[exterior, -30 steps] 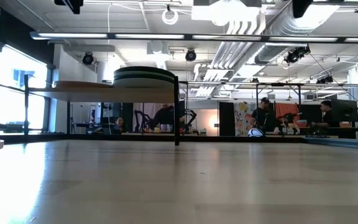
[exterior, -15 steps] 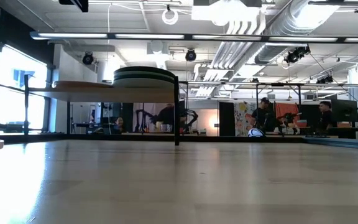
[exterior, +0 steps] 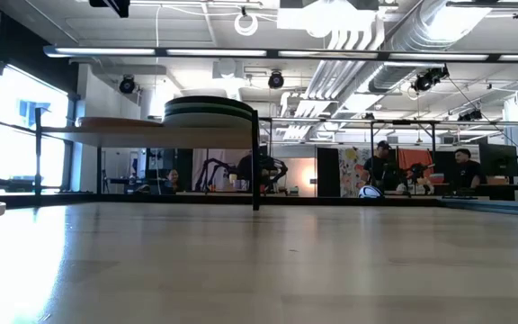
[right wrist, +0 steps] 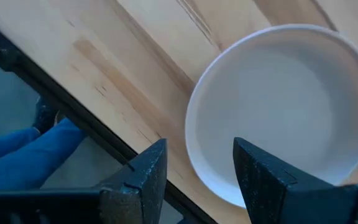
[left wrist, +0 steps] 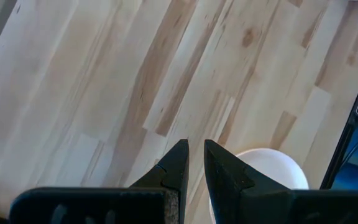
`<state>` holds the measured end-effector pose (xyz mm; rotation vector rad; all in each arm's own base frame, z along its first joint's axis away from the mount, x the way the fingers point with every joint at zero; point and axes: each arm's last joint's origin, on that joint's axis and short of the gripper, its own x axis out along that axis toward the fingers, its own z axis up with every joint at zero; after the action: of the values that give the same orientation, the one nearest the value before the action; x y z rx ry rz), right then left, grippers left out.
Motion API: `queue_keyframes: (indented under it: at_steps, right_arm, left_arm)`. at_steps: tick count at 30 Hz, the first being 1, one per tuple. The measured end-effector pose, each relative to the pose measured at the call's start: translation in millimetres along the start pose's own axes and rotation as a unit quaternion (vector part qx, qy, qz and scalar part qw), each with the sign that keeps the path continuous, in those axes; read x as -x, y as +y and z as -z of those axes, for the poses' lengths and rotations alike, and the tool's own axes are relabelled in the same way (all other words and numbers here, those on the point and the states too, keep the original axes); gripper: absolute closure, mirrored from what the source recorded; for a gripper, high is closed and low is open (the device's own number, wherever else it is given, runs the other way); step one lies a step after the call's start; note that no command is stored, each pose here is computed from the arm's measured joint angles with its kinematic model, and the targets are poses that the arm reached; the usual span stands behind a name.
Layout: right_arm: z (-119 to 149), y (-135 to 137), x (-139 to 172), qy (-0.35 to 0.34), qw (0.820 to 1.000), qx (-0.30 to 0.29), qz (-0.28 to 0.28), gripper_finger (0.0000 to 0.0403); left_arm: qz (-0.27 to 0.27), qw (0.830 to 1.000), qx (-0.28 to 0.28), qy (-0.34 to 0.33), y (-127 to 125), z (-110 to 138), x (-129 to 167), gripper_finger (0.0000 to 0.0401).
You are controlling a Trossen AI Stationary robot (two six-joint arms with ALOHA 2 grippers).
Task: Place and stack plates onto a shelf
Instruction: Stack the gray plate on top of the light blue plate on the shelf
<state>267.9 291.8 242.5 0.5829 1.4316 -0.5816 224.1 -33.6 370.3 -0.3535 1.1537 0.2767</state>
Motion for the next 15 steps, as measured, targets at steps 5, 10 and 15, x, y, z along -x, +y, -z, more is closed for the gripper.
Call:
queue_keyframes:
  at_steps: [5, 10, 15]
  right_arm:
    - [6, 6, -14, 0.002, 1.000, -0.002, 0.012, 0.0242]
    - [9, 13, -30, 0.025, 0.999, -0.019, 0.021, 0.0242]
    - [11, 17, -46, 0.043, 0.998, -0.038, 0.041, 0.0242]
  left_arm:
    - [0.005, 1.000, 0.000, -0.008, -1, -2, 0, 0.0359]
    - [0.005, 1.000, 0.000, -0.008, -1, -2, 0, 0.0359]
    - [0.005, 1.000, 0.000, -0.008, -1, -2, 0, 0.0359]
